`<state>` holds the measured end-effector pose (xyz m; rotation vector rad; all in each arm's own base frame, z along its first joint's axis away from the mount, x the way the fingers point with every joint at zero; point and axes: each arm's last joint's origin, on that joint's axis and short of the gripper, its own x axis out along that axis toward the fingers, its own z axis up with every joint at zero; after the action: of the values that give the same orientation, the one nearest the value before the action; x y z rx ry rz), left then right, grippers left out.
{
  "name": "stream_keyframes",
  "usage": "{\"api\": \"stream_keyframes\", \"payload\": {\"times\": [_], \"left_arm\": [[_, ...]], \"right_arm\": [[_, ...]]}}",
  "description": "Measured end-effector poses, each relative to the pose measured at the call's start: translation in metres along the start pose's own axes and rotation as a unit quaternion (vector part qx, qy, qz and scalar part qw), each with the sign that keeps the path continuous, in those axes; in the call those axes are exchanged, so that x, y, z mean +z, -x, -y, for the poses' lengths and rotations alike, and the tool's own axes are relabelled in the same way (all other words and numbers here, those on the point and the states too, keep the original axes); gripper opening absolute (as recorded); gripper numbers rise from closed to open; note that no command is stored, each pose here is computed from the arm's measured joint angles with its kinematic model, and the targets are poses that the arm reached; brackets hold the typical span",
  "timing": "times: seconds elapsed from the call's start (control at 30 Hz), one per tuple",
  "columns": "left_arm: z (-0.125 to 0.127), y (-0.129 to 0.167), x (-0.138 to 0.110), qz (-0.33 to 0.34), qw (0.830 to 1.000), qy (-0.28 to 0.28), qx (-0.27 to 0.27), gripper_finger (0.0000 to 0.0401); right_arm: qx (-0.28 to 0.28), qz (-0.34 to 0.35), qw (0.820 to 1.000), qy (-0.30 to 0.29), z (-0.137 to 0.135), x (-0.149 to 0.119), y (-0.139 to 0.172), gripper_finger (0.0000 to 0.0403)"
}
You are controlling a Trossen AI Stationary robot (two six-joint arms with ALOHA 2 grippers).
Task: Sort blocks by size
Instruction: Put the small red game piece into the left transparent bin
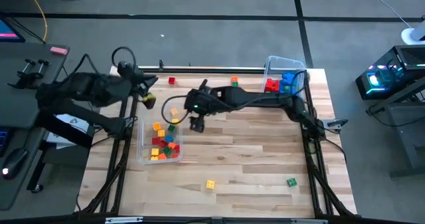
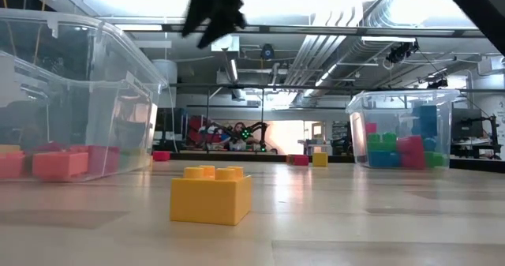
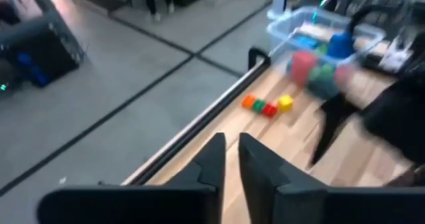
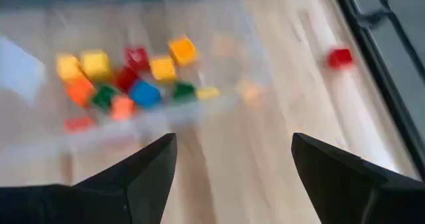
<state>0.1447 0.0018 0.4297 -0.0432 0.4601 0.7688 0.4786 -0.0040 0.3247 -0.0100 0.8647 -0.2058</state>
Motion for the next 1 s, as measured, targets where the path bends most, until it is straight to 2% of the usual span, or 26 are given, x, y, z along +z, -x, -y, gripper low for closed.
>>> {"api": "stream_keyframes", "payload": {"times": [0.13,0.23,0.33,0.43,0.5,0.6,0.67,0.77,0.83,0.9,1.0], "left_arm": [[-0.016,-0.026,0.004,-0.053,0.998,-0.014,0.02,0.0084],[-0.031,-0.057,0.007,-0.103,0.994,-0.019,0.035,0.0133],[-0.051,-0.106,0.011,-0.144,0.989,-0.006,0.039,0.0178],[-0.076,-0.171,0.008,-0.177,0.983,0.021,0.03,0.022],[-0.094,-0.215,-0.005,-0.212,0.975,0.061,0.03,0.0245],[-0.112,-0.266,-0.04,-0.308,0.941,0.14,0.017,0.0271],[-0.118,-0.288,-0.066,-0.375,0.91,0.178,0.018,0.0281],[-0.117,-0.311,-0.1,-0.429,0.88,0.201,0.035,0.0284],[-0.116,-0.319,-0.115,-0.431,0.873,0.223,0.048,0.0284],[-0.115,-0.324,-0.121,-0.406,0.878,0.246,0.059,0.0284],[-0.115,-0.327,-0.131,-0.392,0.876,0.263,0.099,0.0284]], "right_arm": [[-0.029,-0.028,0.999,0.006,0.007,-0.016,0.03,0.0295],[-0.065,-0.03,0.997,-0.026,0.015,-0.03,0.055,0.0295],[-0.1,-0.028,0.99,-0.091,0.023,-0.05,0.076,0.0295],[-0.121,-0.024,0.977,-0.173,0.024,-0.075,0.096,0.0296],[-0.118,-0.023,0.967,-0.224,0.019,-0.093,0.105,0.0296],[-0.103,-0.016,0.955,-0.278,0.004,-0.117,0.112,0.0296],[-0.1,-0.004,0.947,-0.305,-0.007,-0.131,0.116,0.0296],[-0.101,0.006,0.935,-0.34,-0.023,-0.15,0.115,0.0296],[-0.099,0.004,0.929,-0.356,-0.033,-0.159,0.111,0.0296],[-0.096,0.001,0.925,-0.367,-0.041,-0.167,0.108,0.0296],[-0.087,0.002,0.92,-0.382,-0.05,-0.175,0.104,0.0296]]}}
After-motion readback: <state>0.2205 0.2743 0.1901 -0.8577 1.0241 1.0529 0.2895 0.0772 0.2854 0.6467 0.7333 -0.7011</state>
